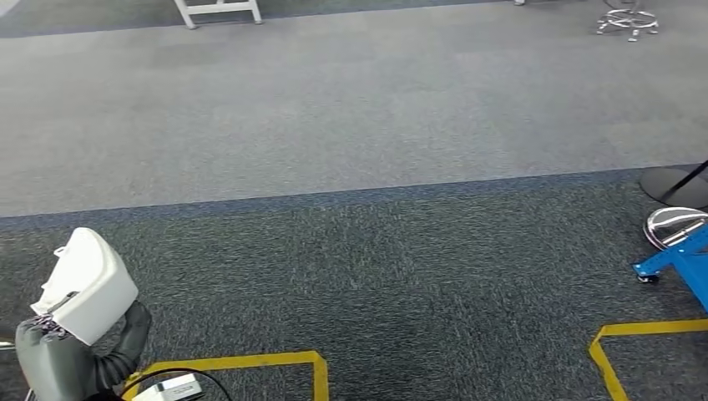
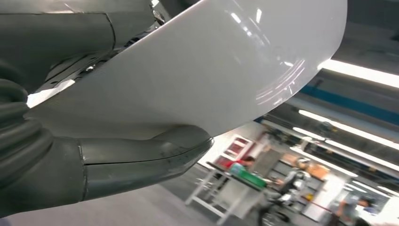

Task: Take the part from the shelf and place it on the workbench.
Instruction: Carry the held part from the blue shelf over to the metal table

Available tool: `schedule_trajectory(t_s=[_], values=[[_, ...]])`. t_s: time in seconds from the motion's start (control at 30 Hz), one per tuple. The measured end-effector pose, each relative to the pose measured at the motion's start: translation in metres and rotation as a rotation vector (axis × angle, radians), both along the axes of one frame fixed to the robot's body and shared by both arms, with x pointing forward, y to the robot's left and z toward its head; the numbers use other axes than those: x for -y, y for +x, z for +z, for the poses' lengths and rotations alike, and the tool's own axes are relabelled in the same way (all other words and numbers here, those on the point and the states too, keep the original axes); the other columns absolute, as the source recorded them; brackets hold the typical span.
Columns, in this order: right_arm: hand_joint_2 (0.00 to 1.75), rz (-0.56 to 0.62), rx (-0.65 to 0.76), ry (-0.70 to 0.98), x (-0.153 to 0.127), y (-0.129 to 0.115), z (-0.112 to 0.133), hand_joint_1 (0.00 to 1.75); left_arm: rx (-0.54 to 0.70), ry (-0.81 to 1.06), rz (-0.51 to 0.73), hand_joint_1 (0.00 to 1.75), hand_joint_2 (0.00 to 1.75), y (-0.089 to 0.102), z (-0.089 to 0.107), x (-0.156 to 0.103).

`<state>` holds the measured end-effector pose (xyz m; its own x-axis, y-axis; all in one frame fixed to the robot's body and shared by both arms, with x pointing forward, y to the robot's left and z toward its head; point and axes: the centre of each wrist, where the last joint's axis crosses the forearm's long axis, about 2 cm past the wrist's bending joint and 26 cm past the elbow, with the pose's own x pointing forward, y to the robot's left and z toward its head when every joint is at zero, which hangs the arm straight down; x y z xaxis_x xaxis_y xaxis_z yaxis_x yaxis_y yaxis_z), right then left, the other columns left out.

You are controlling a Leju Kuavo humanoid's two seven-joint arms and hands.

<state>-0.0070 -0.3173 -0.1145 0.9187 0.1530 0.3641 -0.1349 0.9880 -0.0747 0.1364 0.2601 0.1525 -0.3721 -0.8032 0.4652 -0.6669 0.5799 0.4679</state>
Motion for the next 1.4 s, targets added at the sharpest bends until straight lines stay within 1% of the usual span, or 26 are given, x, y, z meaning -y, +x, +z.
schedule_trajectory(t_s=[0.33,0.53,0.73,0.9,1.23,1.4], values=[[1.75,0.004,0.017,0.005,-0.002,0.008,0.000,0.00,0.011,0.000,0.001,1.75,1.75,-0.001,0.003,0.000],[1.75,0.004,0.017,0.008,-0.004,0.007,0.000,0.00,0.027,-0.009,-0.003,1.75,1.75,0.002,0.004,0.001],[1.75,-0.004,0.027,0.011,-0.013,0.020,0.000,0.00,0.052,-0.009,-0.005,1.75,1.75,0.009,0.008,0.006],[1.75,0.004,0.031,0.020,-0.020,0.025,0.001,0.00,0.066,-0.013,-0.005,1.75,1.75,0.011,0.010,0.008],[1.75,0.030,0.031,0.009,-0.021,0.027,0.001,0.00,0.090,-0.016,-0.004,1.75,1.75,0.014,0.012,0.012],[1.75,0.034,0.042,0.010,-0.021,0.033,0.001,0.00,0.095,-0.017,0.003,1.75,1.75,0.014,0.013,0.014]])
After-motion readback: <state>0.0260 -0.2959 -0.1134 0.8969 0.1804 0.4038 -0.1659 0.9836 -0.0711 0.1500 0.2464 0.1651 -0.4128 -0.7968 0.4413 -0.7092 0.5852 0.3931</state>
